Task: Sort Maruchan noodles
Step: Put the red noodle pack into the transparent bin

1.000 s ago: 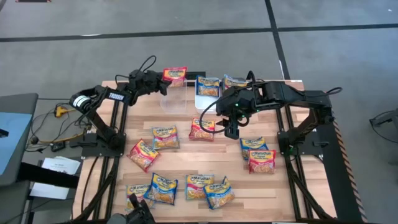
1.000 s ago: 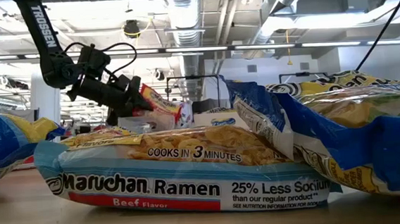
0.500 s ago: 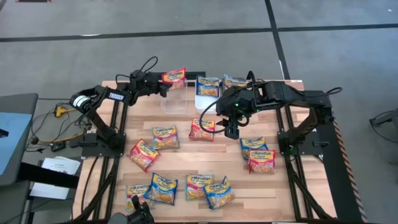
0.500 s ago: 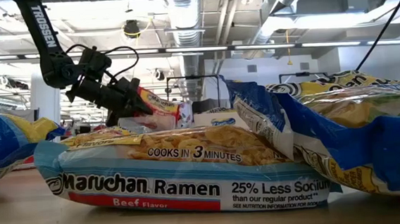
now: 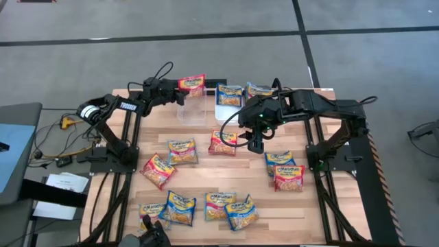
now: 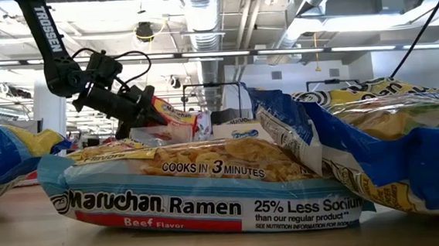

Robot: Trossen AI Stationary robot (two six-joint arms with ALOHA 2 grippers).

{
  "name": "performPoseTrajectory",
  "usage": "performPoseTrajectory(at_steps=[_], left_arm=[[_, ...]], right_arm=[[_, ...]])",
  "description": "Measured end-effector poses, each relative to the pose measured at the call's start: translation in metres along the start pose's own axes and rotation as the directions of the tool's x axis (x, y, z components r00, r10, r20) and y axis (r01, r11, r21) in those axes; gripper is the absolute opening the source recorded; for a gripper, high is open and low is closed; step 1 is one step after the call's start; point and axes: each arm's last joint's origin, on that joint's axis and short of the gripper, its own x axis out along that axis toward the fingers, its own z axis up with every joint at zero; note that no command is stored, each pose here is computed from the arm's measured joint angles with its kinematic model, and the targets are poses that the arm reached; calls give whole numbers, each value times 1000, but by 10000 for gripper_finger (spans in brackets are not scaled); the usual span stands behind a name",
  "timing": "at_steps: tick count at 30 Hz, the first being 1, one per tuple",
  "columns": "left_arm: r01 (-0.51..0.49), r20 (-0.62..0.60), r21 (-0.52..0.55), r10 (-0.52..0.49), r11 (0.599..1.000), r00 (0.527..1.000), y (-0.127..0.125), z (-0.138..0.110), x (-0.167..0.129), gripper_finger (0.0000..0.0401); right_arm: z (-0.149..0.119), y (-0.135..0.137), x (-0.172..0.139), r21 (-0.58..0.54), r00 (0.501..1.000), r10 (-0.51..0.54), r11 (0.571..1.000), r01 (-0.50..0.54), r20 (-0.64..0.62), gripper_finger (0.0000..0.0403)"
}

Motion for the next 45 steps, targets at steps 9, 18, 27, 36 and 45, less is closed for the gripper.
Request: performPoseTrajectory(at_steps=[9,18,27,36,45], left_arm=[[36,-29,-17,-36,999,999,-2,1,2,140],[-8,-38,-8,8,1000,999,-6,13,12,194],[20,-85,-22,-22,1000,996,-6,10,12,199],[54,-96,-37,-57,998,994,1,14,8,200],[145,-110,-87,-154,986,982,10,21,4,200]], right_arm=[[0,0,0,0,1000,1,1000,-1,-1,198],[0,0,0,-1,1000,1,1000,-1,-1,198],[0,0,0,-3,1000,2,1000,-2,-1,198],[0,0,0,-3,1000,2,1000,-2,-1,198],[0,0,0,-2,1000,2,1000,-2,-1,198]])
